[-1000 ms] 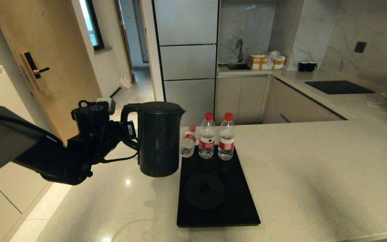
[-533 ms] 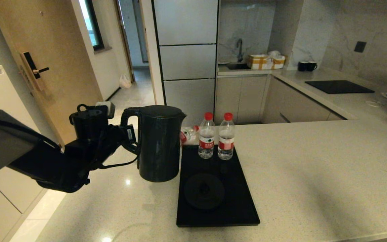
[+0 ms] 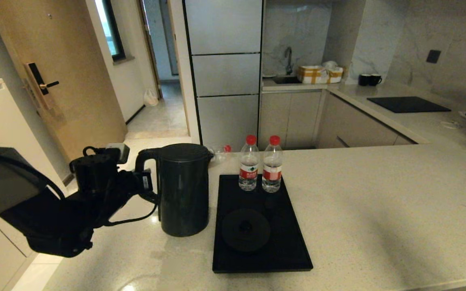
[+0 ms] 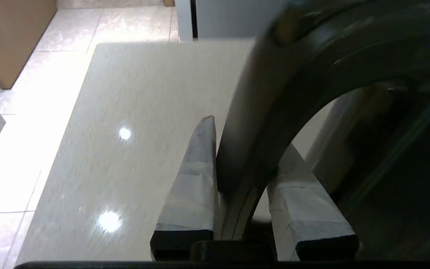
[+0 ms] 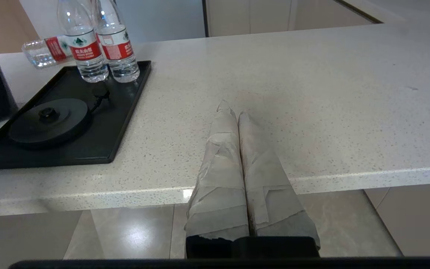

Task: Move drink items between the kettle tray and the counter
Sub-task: Place it on the left

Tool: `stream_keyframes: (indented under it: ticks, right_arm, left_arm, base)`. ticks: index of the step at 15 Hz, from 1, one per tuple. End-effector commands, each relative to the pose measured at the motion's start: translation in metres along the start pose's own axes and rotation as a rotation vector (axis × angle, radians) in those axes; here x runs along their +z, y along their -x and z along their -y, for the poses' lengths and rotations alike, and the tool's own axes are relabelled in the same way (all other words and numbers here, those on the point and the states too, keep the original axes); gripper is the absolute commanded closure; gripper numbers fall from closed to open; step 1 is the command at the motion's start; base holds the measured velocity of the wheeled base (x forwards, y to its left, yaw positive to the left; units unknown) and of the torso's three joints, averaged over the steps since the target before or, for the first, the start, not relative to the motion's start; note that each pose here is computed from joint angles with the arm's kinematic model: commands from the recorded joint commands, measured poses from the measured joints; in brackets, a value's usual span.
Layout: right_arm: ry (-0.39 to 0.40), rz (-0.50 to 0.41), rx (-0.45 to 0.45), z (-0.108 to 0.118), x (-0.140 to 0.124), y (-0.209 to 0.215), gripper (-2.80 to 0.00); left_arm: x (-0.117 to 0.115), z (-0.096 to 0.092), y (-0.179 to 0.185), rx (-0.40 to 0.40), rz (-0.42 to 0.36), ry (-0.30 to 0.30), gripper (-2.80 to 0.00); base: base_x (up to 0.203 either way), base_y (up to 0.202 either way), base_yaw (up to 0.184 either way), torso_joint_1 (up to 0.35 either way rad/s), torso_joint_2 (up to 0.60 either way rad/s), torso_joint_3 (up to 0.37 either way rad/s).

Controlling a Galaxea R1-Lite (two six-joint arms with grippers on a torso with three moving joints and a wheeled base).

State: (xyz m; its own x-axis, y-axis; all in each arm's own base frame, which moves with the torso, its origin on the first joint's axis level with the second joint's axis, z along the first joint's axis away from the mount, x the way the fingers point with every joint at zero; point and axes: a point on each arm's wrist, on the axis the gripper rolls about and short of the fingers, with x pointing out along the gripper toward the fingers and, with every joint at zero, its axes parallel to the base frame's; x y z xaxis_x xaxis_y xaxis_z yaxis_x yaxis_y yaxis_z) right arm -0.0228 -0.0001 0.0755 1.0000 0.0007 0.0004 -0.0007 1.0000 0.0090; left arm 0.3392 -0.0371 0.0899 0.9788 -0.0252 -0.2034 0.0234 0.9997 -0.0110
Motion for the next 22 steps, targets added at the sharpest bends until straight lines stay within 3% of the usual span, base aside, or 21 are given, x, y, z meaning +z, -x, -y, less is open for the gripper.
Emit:
stream_keyframes:
  ticks: [1,5,22]
  right_arm:
    - [0.0,0.001,0.001,0.0,0.0,0.0,0.0]
    - [0.0,0.0,0.001,0.0,0.0,0.0,0.0]
    - [0.0,0.0,0.001,0.0,0.0,0.0,0.0]
  left_arm:
    - [-0.024,-0.011,0.001,0.017,-0.034,-0.017,0.0]
    - [-0.05,-0.016,0.013,0.024,-0.074,-0.044,0.0]
    - [-0.06,-0.017,0.017,0.024,-0.079,-0.07,0.0]
  base:
    - [0.0,0.0,0.0,0.0,0.0,0.0]
    - [0.0,0.0,0.0,0.0,0.0,0.0]
    - [0.0,0.0,0.0,0.0,0.0,0.0]
